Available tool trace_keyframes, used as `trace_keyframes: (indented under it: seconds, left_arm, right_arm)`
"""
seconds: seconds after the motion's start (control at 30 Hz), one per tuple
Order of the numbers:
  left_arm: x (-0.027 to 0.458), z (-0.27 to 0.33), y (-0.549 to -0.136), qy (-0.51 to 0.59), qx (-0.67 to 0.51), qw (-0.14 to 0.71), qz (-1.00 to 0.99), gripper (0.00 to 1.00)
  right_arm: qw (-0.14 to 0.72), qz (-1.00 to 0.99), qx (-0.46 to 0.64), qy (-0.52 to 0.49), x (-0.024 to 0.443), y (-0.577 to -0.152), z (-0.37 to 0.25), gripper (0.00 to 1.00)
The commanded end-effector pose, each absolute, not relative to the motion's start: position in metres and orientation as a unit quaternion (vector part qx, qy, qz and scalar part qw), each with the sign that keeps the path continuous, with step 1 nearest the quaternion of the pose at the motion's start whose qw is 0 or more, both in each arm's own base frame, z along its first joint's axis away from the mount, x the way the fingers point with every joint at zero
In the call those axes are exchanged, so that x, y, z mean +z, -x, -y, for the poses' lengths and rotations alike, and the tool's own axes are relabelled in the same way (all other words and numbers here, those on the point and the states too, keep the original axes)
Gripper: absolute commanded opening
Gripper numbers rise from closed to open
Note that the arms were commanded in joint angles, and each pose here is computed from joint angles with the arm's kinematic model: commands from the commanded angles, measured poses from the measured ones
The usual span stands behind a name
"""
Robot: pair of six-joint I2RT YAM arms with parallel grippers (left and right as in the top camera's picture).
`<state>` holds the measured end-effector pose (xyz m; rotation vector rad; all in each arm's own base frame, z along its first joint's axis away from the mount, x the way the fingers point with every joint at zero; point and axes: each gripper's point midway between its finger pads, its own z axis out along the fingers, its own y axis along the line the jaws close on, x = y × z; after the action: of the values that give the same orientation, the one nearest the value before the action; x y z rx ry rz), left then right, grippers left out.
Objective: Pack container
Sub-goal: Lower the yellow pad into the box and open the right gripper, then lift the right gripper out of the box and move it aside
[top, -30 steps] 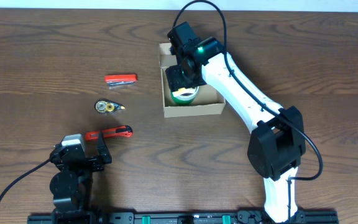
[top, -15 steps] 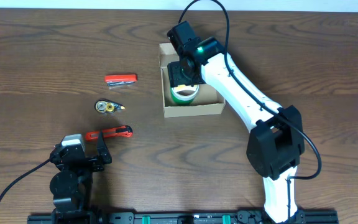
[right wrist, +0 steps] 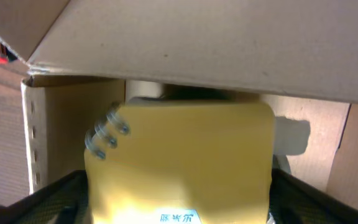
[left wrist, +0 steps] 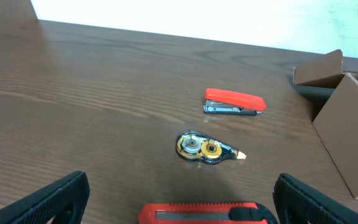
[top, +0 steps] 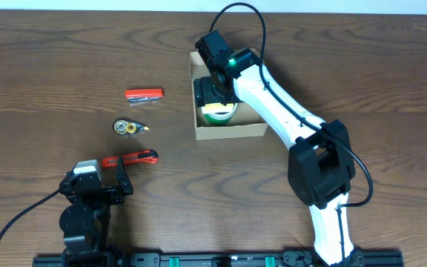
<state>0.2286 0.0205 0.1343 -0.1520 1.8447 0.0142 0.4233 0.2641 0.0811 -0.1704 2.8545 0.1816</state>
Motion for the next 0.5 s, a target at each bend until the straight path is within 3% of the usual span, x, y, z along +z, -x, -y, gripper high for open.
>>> trace_keyframes:
  seconds: [0.0, 0.27, 0.47]
  left_arm:
    - [0.123, -0.02, -0.229, 0.071, 0.002, 0.592, -0.802, 0.95]
    - [0.123, -0.02, -0.229, 0.071, 0.002, 0.592, -0.802, 0.95]
    - [0.123, -0.02, -0.229, 0.071, 0.002, 0.592, -0.802, 0.96]
  right_arm:
    - [0.137, -0.987, 0.056, 0.061, 0.077, -0.422, -0.266, 0.98]
    - [0.135, -0.987, 0.057, 0.061, 0.086, -0.419, -0.265, 0.99]
    - [0.191, -0.973, 0.089, 0.093, 0.158, -0.423, -0.265, 0.99]
